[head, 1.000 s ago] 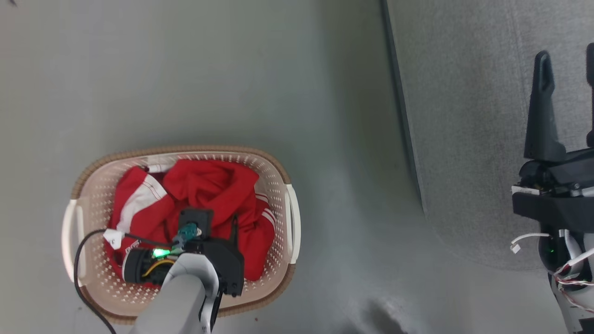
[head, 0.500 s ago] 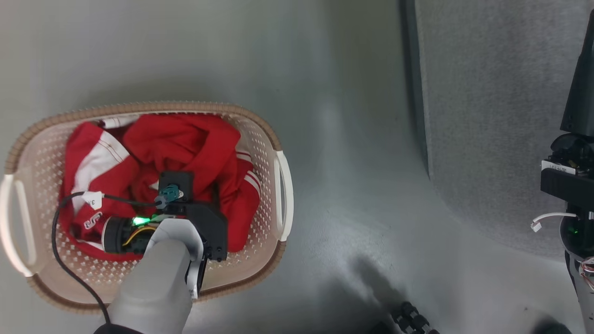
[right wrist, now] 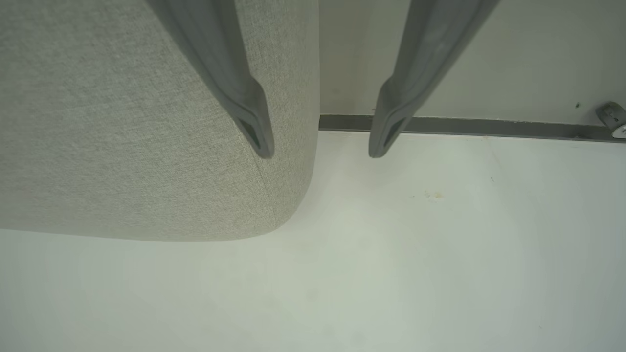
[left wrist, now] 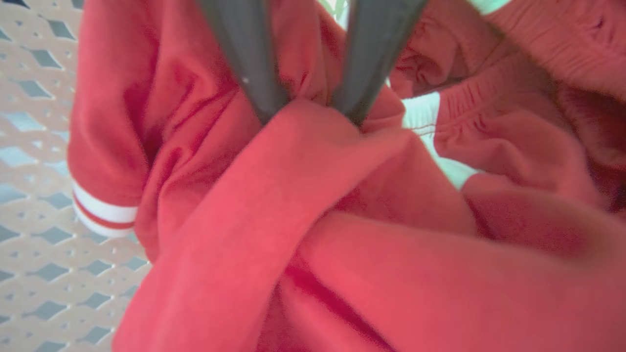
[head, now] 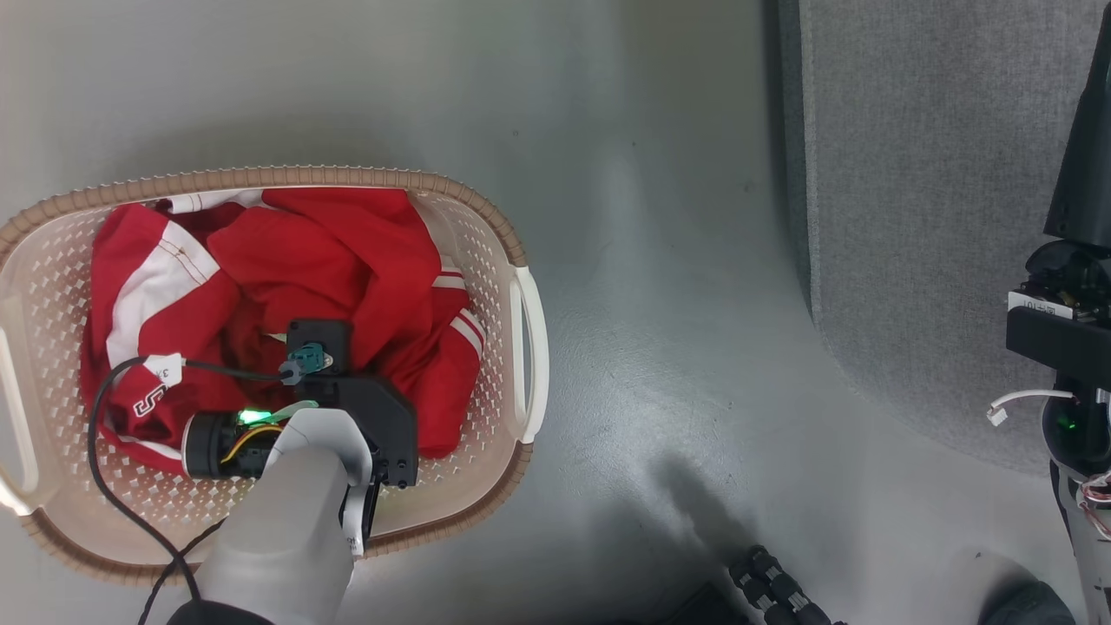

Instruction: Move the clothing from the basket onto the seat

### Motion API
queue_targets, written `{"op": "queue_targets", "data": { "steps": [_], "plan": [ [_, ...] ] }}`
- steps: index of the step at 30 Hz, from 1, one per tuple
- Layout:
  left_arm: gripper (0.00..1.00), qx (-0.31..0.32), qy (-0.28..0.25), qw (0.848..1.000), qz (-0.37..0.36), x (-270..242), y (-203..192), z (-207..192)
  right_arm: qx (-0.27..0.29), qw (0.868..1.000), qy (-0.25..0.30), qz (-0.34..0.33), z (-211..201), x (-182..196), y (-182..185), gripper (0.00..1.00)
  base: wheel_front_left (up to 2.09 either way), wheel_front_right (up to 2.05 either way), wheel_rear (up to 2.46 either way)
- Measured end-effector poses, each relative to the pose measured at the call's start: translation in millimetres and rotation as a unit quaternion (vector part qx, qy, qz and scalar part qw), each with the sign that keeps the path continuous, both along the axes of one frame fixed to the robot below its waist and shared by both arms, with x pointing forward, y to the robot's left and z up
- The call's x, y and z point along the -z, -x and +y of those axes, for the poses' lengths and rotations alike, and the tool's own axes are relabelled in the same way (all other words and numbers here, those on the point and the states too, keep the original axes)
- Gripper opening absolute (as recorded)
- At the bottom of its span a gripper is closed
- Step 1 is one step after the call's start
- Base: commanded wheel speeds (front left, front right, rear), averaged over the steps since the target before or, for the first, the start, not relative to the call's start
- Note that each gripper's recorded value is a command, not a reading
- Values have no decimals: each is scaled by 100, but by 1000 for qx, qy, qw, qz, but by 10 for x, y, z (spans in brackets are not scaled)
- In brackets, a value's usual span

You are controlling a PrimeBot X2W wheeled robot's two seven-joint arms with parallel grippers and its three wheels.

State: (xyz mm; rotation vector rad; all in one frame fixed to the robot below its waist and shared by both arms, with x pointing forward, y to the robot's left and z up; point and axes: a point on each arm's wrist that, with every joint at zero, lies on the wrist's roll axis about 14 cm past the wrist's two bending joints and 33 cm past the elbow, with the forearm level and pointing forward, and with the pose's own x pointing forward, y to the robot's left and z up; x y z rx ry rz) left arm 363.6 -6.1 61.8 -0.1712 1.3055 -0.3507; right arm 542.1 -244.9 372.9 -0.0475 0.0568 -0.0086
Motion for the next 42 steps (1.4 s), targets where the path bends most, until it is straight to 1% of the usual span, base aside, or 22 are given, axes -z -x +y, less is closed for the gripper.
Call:
{"op": "queue_targets", "data": {
  "steps": [6,12,22,27,29,37,42],
  "plan": [
    [0,12,2,1000,-10,-40,-29,-20,3,1000,-3,3,-1,16,8,100,0,0,0],
    [0,14,2,999,-38,-160,-147,-6,-6,1000,-9,5,43,-10,14,100,0,0,0],
    [0,-2,8,994,-109,-558,-455,73,-23,999,-19,11,152,-100,54,100,0,0,0],
    [0,-10,8,992,-122,-717,-428,136,-28,999,-19,9,182,-180,69,100,0,0,0],
    [0,-23,9,992,-127,-803,-428,172,-29,999,-17,6,194,-233,80,100,0,0,0],
    [0,-45,15,983,-176,-1233,-575,278,-37,999,-21,-2,254,-439,162,100,0,0,0],
    [0,-54,16,975,-215,-1528,-681,358,-42,999,-25,-8,303,-571,232,100,0,0,0]
  ]
}}
